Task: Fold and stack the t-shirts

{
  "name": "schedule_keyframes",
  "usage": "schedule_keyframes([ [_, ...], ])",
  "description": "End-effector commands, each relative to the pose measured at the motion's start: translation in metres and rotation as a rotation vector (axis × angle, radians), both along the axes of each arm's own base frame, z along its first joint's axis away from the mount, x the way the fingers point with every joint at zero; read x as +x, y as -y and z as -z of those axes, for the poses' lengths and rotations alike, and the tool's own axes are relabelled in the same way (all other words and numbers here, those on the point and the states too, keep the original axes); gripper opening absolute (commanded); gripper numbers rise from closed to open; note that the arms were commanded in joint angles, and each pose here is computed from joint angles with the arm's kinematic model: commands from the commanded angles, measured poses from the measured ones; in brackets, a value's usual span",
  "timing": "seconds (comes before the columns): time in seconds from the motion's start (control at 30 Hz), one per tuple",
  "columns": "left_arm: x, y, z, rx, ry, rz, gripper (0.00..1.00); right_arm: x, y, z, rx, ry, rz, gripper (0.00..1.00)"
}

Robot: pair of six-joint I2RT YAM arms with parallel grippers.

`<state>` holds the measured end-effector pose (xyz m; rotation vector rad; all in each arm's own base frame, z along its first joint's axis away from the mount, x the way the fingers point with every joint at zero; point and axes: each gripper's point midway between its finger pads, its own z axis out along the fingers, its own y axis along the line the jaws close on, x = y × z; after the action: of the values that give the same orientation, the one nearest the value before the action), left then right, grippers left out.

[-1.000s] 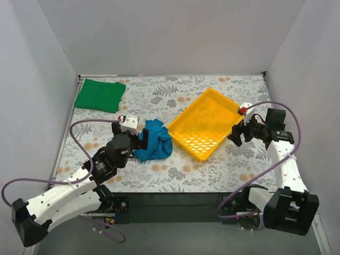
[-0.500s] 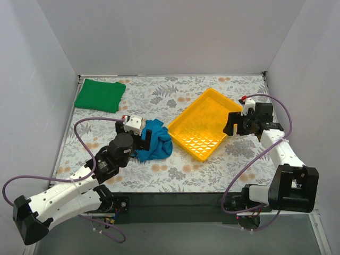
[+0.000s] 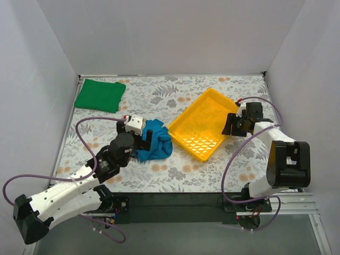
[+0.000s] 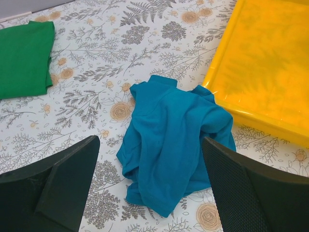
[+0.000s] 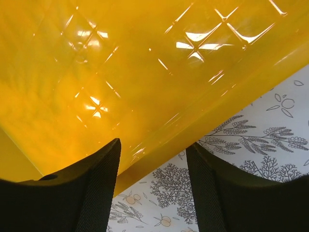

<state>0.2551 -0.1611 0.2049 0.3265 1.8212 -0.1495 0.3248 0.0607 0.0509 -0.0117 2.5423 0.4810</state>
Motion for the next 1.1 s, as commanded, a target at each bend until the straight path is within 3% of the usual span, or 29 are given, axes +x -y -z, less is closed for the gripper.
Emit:
schedule_keyframes([
  [0.0, 0.001, 0.001, -0.001, -0.005, 0.007, 0.005, 0.86, 0.026, 0.011, -0.019, -0.058, 0.085, 0.045, 0.62],
  [0.13, 0.001, 0.001, 0.000, 0.000, 0.004, 0.005, 0.86, 0.035, 0.030, -0.024, -0.137, 0.109, 0.090, 0.42],
  [0.33, 0.001, 0.001, 0.000, -0.001, 0.006, 0.004, 0.86, 0.063, 0.091, -0.047, -0.313, 0.188, 0.169, 0.27],
  [0.53, 0.001, 0.002, 0.001, 0.001, 0.003, 0.008, 0.86, 0.112, 0.166, -0.084, -0.593, 0.301, 0.209, 0.24],
  [0.7, 0.001, 0.002, 0.002, 0.005, 0.000, 0.007, 0.86, 0.133, 0.186, -0.102, -0.678, 0.316, 0.149, 0.36],
  [0.8, 0.001, 0.001, 0.001, 0.001, 0.003, 0.005, 0.86, 0.120, 0.132, -0.118, -0.536, 0.406, -0.101, 0.65],
  [0.83, 0.002, 0.001, 0.001, 0.002, 0.004, 0.004, 0.86, 0.102, 0.109, -0.103, -0.519, 0.386, -0.225, 0.75],
  [0.97, 0.002, 0.002, 0.002, 0.006, 0.000, 0.004, 0.86, 0.058, 0.030, -0.108, -0.435, 0.501, -0.507, 0.89],
  [1.07, 0.002, 0.001, 0.003, 0.007, -0.001, 0.001, 0.86, 0.028, -0.042, -0.115, -0.271, 0.552, -0.646, 0.91],
])
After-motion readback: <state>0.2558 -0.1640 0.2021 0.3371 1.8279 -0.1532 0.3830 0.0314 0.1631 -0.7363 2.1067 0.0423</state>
